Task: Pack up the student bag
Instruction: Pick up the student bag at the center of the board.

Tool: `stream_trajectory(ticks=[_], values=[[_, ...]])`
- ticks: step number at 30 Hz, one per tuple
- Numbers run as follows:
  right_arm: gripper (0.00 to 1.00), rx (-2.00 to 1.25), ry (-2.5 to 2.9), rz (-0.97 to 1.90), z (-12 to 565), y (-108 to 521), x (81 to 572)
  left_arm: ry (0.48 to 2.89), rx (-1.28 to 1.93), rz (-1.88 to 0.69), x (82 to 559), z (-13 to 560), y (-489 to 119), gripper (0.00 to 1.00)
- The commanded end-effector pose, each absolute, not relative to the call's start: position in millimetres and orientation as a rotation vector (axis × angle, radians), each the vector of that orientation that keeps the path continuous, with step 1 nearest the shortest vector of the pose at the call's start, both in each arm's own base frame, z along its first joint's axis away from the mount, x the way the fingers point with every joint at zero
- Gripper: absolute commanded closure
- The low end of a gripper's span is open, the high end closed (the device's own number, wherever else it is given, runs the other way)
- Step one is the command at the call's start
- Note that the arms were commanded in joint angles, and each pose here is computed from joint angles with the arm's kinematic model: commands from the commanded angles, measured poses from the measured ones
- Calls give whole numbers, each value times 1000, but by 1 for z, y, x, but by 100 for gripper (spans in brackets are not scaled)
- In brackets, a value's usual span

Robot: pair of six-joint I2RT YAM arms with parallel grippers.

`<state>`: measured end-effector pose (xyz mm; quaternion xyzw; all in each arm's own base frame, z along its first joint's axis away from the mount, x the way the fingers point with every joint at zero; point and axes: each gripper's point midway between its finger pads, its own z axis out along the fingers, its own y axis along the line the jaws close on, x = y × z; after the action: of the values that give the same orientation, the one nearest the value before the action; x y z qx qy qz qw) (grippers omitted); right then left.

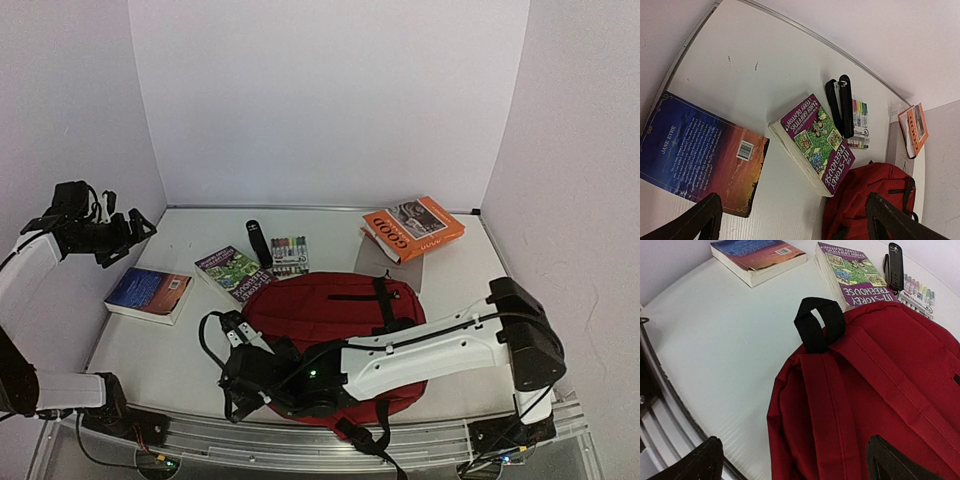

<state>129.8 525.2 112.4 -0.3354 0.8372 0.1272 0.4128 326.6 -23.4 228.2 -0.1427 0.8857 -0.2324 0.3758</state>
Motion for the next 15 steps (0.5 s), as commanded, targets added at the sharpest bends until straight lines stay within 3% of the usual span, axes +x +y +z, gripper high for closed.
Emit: stream_trajectory(ticks=[1,12,15], values=[[2,-883,2078,68,86,514,141,2231,-340,-623,330,241,-27,0],[2,-973,2080,-83,30,510,143,2222,-338,-605,329,244,-25,0],[16,-947,2071,-90,32,511,146,2224,-338,-619,329,243,-27,0]])
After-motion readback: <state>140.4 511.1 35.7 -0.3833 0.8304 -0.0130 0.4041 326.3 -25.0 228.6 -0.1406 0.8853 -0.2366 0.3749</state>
